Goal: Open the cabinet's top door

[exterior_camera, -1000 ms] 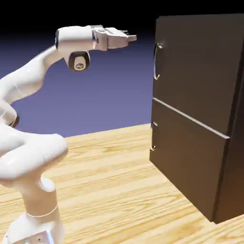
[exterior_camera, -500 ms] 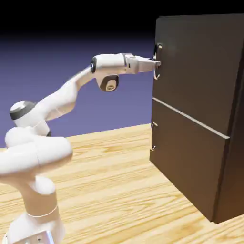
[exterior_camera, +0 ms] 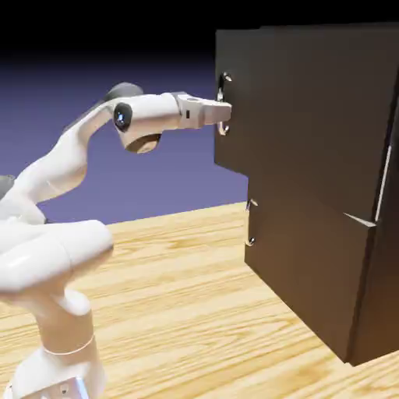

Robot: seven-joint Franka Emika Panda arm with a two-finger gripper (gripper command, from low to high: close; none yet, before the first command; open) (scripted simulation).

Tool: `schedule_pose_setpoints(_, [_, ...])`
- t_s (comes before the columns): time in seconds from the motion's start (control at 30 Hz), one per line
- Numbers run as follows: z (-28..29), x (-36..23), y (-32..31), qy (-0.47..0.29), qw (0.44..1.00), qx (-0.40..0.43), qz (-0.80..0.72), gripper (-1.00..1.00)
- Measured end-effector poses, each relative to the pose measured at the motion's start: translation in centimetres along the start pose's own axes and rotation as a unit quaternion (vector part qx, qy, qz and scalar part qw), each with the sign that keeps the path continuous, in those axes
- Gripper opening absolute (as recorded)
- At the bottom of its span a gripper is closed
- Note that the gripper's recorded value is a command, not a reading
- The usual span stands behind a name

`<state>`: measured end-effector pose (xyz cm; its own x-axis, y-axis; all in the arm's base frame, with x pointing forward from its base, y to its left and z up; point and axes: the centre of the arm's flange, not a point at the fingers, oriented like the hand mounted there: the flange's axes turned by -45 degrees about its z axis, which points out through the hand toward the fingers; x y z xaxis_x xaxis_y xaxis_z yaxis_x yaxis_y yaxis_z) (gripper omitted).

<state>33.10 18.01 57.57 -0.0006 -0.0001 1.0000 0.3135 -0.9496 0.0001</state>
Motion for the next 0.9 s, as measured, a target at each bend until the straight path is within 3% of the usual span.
schedule_pose_setpoints(0.33, [-10.9,0.0,5.2,0.000,0.992,0.128,0.000,-1.00])
schedule_pose_setpoints(0.9, [-20.6,0.0,13.6,0.000,0.965,0.262,0.000,-1.00])
